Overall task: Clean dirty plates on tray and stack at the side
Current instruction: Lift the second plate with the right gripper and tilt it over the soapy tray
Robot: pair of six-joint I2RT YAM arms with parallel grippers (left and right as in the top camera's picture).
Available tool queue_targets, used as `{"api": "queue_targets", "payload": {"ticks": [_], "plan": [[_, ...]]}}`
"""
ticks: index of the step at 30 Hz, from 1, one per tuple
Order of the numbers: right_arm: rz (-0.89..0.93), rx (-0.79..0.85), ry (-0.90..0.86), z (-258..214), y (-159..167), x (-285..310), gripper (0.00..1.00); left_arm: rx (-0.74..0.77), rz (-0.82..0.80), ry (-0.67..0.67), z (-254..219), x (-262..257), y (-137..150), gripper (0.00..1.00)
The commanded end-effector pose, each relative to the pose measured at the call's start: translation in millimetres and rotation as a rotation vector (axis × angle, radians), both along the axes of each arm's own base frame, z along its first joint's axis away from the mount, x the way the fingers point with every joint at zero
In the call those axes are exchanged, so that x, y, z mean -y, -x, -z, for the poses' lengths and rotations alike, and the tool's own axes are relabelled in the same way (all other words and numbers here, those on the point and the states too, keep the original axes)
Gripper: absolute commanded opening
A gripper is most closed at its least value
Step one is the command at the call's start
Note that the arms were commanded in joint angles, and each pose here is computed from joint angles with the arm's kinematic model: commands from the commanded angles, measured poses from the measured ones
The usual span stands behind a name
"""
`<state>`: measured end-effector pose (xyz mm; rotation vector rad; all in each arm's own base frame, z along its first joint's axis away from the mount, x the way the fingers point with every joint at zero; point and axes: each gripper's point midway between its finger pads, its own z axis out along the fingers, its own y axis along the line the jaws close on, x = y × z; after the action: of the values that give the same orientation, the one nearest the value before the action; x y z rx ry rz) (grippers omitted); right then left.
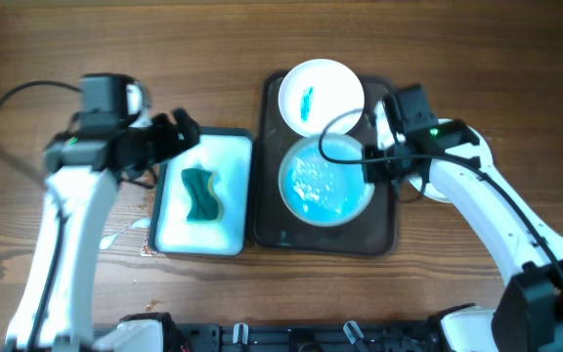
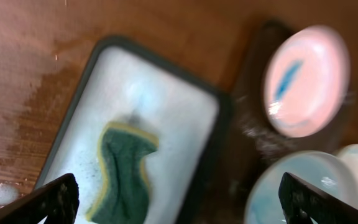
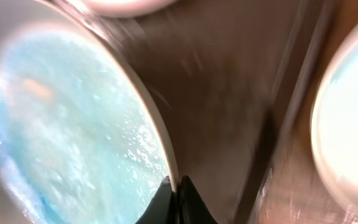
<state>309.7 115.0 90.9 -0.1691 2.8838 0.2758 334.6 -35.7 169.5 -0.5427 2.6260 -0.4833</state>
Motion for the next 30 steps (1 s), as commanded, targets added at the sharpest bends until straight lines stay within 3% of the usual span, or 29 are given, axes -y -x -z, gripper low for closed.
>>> {"api": "queue_targets", "payload": {"ticks": [1, 7, 13, 19, 30], "plan": [[-0.154, 0.213, 0.044, -51.8, -28.1, -33.8, 0.04, 0.172, -0.002, 0.146, -60.9, -2.8, 9.1, 1.0], [-0.37, 0.689, 0.164, -94.4, -57.2, -154.9, 0.04, 0.33, -0.018, 0.138, -107.1, -9.7, 30.4, 1.0], [-0.414, 1.004, 0.484, -138.0, -47.2, -192.5, 0.04, 0.32, -0.019, 0.14, -105.8, -9.2, 33.2, 1.0], [-0.488, 1.099, 0.612, -157.8, -20.2, -213.1, 0.04, 0.32, -0.019, 0.14, -105.8, -9.2, 33.2, 1.0], [-0.506, 1.127, 0.599, -161.7, -4.1, -226.7, 0.04, 0.32, -0.019, 0.14, -105.8, -9.2, 33.2, 1.0]]}}
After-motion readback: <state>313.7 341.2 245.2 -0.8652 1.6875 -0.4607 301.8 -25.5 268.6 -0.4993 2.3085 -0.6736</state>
